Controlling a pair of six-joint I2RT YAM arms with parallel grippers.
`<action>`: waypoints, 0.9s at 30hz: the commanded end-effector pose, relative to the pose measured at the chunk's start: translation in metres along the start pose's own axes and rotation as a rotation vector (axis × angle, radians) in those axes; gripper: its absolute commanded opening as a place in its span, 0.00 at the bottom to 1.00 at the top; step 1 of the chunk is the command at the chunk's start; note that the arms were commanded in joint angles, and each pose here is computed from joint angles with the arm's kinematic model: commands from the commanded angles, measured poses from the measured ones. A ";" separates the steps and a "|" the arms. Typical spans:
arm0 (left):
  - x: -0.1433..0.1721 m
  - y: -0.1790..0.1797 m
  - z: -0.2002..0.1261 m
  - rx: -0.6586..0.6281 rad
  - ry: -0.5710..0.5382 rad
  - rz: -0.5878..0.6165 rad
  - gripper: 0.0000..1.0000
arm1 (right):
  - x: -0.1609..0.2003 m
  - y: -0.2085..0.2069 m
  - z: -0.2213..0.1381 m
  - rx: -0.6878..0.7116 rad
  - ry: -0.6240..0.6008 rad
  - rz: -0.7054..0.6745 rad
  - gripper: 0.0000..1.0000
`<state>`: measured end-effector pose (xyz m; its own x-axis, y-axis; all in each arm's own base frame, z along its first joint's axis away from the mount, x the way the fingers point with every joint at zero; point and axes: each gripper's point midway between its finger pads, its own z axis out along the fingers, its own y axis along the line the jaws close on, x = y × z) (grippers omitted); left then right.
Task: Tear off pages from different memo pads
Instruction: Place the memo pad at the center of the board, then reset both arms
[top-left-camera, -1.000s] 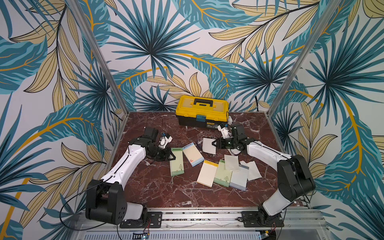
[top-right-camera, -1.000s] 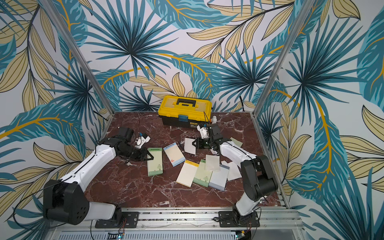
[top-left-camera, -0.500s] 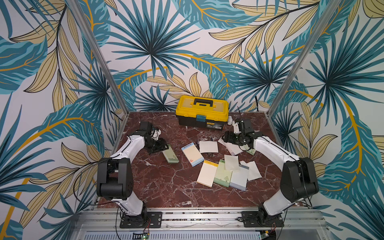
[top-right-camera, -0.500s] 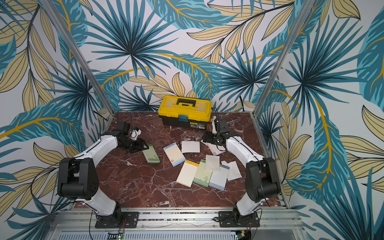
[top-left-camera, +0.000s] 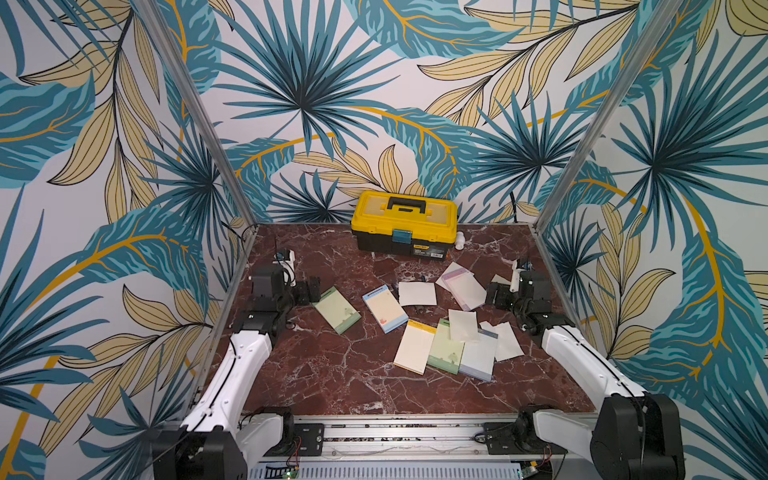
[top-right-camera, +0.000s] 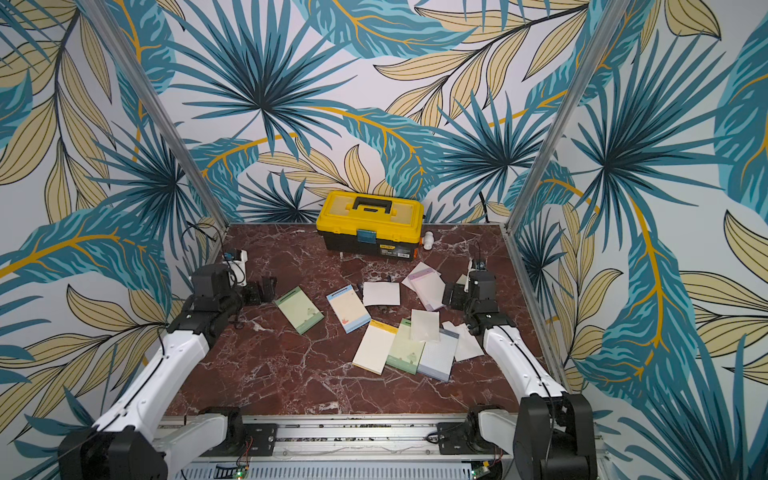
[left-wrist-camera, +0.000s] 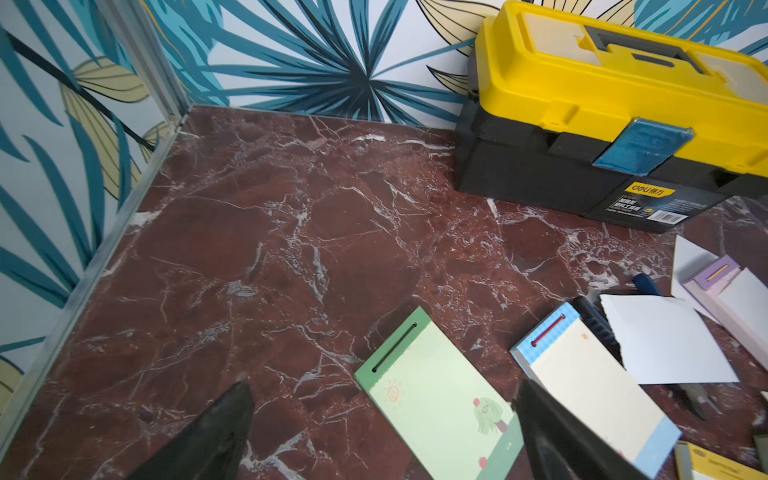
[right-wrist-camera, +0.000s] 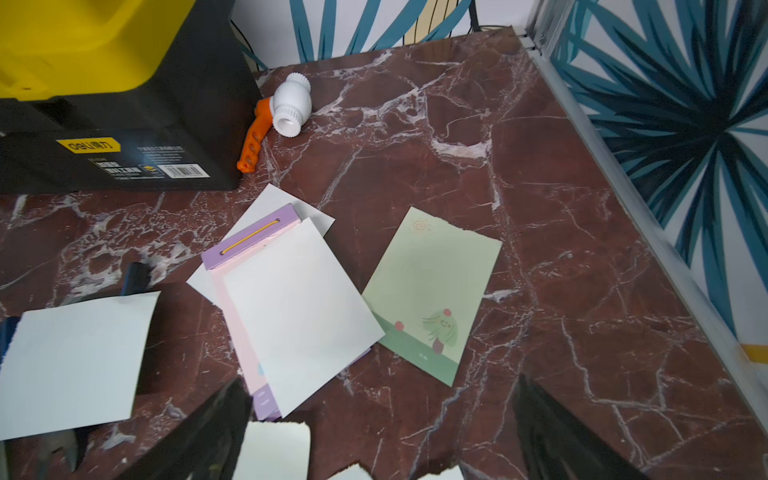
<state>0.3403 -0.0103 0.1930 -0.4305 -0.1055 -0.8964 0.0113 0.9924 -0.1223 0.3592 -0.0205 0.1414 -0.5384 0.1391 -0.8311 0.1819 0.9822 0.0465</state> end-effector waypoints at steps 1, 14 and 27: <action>-0.015 0.014 -0.006 -0.068 -0.235 0.114 1.00 | -0.013 -0.006 0.001 0.021 -0.139 -0.039 1.00; 0.021 0.046 0.023 -0.120 -0.402 0.041 1.00 | 0.007 0.014 0.044 -0.076 -0.305 -0.066 0.99; 0.039 0.034 0.071 -0.066 -0.309 0.077 1.00 | 0.006 0.013 0.051 -0.055 -0.256 -0.062 0.99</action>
<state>0.3740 0.0150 0.0968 -0.2167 -0.0534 -0.9748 -0.0300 0.9984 -0.0480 0.3986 -0.0132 0.1028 -0.3378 0.0535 -0.9397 0.1018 0.9946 0.0200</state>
